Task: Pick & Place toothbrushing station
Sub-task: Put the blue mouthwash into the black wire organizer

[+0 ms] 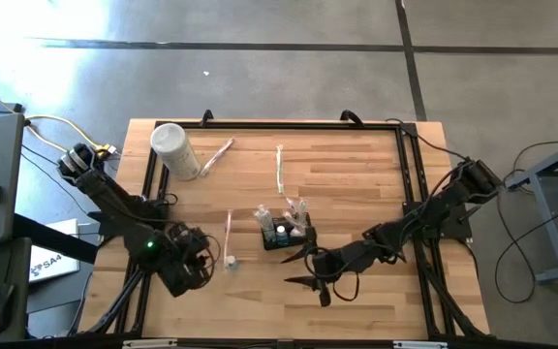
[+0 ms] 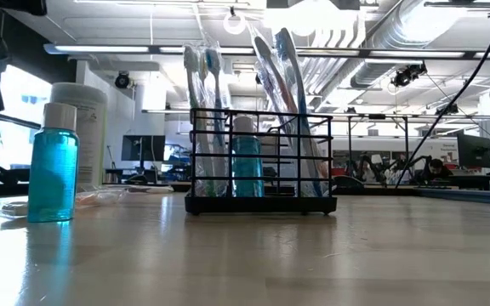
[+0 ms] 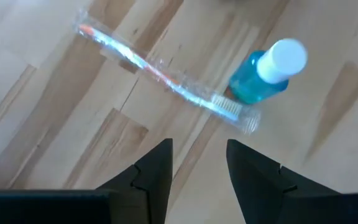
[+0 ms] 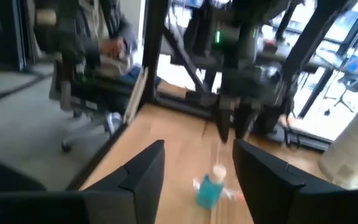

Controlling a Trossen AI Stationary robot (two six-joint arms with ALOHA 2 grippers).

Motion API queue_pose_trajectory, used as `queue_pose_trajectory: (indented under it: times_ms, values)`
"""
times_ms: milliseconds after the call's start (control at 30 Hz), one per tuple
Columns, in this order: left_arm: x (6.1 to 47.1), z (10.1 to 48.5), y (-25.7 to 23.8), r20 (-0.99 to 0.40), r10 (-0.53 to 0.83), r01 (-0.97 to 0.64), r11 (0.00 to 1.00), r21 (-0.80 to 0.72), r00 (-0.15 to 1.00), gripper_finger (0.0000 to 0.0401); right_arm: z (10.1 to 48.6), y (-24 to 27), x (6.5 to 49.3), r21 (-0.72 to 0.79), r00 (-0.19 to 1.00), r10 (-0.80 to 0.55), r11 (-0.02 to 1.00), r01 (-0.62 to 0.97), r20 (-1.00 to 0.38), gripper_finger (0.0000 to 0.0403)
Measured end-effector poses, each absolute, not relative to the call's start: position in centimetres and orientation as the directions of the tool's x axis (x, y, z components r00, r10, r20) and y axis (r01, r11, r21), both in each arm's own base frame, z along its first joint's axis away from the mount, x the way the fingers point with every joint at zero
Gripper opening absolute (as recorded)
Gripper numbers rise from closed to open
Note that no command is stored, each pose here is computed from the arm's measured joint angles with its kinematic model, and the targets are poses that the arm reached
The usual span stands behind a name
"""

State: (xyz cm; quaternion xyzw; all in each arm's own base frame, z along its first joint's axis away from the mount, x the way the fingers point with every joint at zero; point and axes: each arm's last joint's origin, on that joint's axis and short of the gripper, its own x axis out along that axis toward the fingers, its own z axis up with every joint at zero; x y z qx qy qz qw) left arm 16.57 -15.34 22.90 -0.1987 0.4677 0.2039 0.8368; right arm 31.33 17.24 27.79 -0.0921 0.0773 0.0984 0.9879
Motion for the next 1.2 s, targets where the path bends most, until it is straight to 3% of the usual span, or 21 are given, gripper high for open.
queue_pose_trajectory:
  times_ms: [233, 433, 700, 1200]
  values:
    - [16.2, 23.0, -16.4, -0.796, 0.189, -0.507, 0.846, -0.165, 0.574, 0.0148, 26.6, 16.6, 33.2, -0.166, 0.966, 0.157, 0.967, -0.193, -0.207, 0.024]
    - [16.7, 22.4, -16.8, -0.795, 0.198, -0.472, 0.873, -0.123, 0.573, 0.0148, 26.2, 16.0, 33.9, -0.166, 0.965, 0.144, 0.969, -0.182, -0.219, 0.0274]
    - [17.5, 20.5, -17.7, -0.807, 0.236, -0.455, 0.889, -0.045, 0.541, 0.0148, 26.0, 16.0, 33.9, -0.17, 0.962, 0.141, 0.968, -0.183, -0.235, 0.0278]
    - [18.2, 20.2, -20.8, -0.749, 0.069, -0.301, 0.937, -0.179, 0.659, 0.0148, 25.6, 15.9, 33.8, -0.184, 0.951, 0.134, 0.965, -0.19, -0.277, 0.0278]
